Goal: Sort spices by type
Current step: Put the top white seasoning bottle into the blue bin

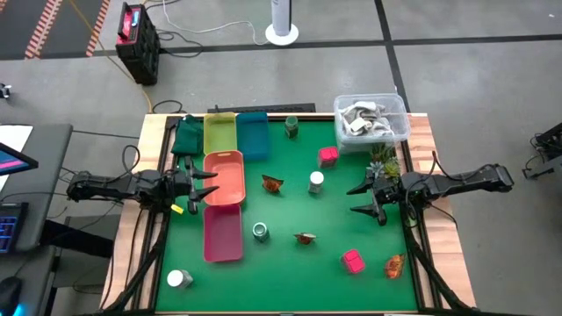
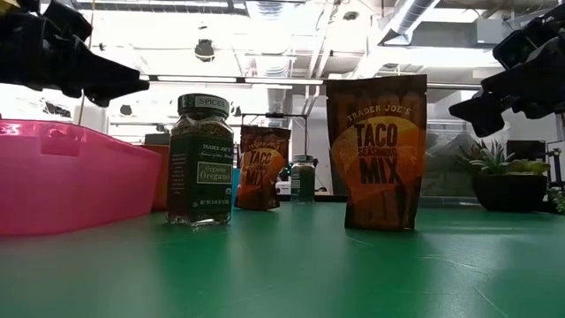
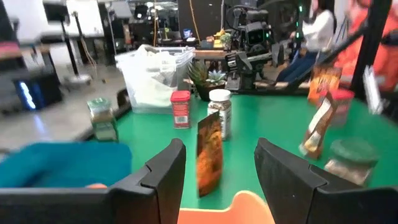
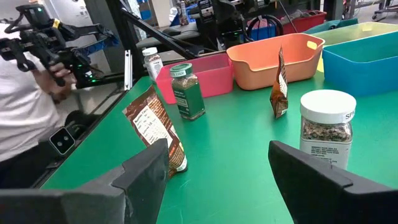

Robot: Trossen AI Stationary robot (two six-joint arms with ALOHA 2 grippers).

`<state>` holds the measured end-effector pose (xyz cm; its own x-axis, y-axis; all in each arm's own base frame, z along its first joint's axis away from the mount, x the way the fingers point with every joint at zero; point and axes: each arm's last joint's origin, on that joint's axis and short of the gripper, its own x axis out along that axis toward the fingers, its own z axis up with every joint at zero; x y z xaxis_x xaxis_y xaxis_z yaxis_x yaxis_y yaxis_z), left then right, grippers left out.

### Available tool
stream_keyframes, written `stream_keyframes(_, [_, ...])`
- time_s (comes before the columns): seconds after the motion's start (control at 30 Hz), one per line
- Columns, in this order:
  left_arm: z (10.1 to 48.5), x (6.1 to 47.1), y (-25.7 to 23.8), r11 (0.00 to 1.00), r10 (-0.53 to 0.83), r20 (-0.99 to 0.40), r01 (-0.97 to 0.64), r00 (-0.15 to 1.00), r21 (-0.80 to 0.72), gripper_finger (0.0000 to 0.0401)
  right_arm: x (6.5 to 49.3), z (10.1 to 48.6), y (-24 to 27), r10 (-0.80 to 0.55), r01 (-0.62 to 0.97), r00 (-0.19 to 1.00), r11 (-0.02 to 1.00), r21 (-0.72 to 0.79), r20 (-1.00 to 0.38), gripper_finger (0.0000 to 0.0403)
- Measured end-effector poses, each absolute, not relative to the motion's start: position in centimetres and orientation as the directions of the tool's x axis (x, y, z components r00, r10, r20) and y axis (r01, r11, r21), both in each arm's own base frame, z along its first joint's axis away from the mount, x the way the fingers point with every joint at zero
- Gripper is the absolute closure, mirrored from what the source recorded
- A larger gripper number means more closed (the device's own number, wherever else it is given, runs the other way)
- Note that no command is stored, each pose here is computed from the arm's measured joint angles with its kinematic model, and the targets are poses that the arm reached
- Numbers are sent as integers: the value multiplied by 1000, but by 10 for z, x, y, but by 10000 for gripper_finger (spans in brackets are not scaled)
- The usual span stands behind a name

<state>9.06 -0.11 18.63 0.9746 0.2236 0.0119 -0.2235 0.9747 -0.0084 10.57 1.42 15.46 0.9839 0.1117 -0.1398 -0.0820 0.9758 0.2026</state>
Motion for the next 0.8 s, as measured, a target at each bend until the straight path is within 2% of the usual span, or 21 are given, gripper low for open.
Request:
stream_keyframes(0.1, [187, 91, -1, 965, 225, 25, -219, 974, -145, 220, 106, 158, 12, 86, -64, 991, 977, 206, -103, 101])
stream_keyframes(0.2, [188, 91, -1, 949, 227, 37, -212, 973, -235, 220, 107, 168, 12, 80, -78, 997, 968, 240, -1, 101])
stream_keyframes(0.47, [187, 90, 0, 924, 249, 25, -230, 968, -306, 220, 103, 194, 11, 73, -161, 960, 934, 320, 270, 101])
stream_keyframes(0.8, [186, 91, 0, 893, 249, 0, -229, 969, -388, 220, 103, 196, 10, 66, -177, 956, 908, 380, 287, 101])
